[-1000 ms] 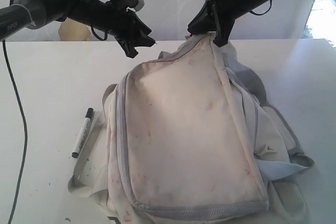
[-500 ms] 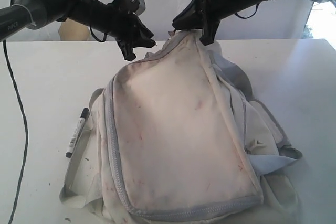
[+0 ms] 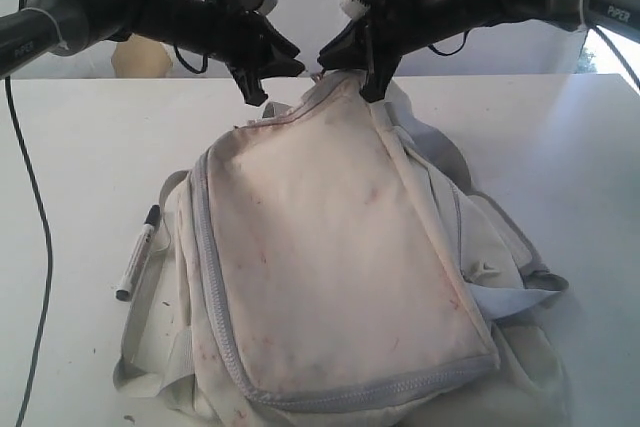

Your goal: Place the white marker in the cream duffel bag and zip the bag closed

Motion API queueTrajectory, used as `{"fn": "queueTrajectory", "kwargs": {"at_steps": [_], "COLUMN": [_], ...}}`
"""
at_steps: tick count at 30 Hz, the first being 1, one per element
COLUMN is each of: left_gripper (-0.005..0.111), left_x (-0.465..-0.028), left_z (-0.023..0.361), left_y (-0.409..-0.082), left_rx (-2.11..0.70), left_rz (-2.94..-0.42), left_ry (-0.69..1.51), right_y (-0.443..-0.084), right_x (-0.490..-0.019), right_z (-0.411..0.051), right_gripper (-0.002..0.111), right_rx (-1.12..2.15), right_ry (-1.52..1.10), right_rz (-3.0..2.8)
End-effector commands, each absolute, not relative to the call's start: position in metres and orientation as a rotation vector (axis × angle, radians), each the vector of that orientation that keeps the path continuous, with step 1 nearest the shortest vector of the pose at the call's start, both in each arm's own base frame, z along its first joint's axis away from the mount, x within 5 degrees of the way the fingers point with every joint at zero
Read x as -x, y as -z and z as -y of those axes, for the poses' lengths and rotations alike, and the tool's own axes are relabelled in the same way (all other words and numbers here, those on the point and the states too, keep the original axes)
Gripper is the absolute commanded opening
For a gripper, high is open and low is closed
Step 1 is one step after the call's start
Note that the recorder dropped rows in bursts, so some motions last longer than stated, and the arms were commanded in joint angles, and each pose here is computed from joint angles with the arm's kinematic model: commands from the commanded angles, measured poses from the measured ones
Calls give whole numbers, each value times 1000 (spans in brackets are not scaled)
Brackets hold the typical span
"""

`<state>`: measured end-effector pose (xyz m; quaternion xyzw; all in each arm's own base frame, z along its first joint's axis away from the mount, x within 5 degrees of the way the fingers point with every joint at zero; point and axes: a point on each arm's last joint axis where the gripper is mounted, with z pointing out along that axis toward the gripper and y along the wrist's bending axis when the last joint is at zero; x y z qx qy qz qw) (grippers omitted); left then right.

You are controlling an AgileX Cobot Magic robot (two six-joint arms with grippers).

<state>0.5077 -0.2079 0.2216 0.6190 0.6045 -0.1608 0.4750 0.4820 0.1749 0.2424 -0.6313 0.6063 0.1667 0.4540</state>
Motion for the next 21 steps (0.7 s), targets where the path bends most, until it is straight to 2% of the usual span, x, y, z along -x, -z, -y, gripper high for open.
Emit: {"fn": "queueTrajectory", "kwargs": {"at_steps": [1,10,16,21], "left_gripper": [28,29,49,49], "left_x": [-498,-495,-496,-496], "left_z": [211,212,212,212], "left_y": [-230,-229,-229,-229], "left_rx": [-1563,-1602,-1602,-1601], "left_rz": [-1435,-1408,-1406,-1406], "left_ry": [485,503,497,496], "right_y": [-247,-248,-247,-247], "right_x": [-481,-481,-479,-477], "right_z": [-179,-185,-194,-200], "right_gripper": [0,0,0,0], "right_rx": [1555,1548,1562,1584], "right_ry": [-407,-401,-384,-372], "right_rz": [-1446,-1441,-1414,-1385]}}
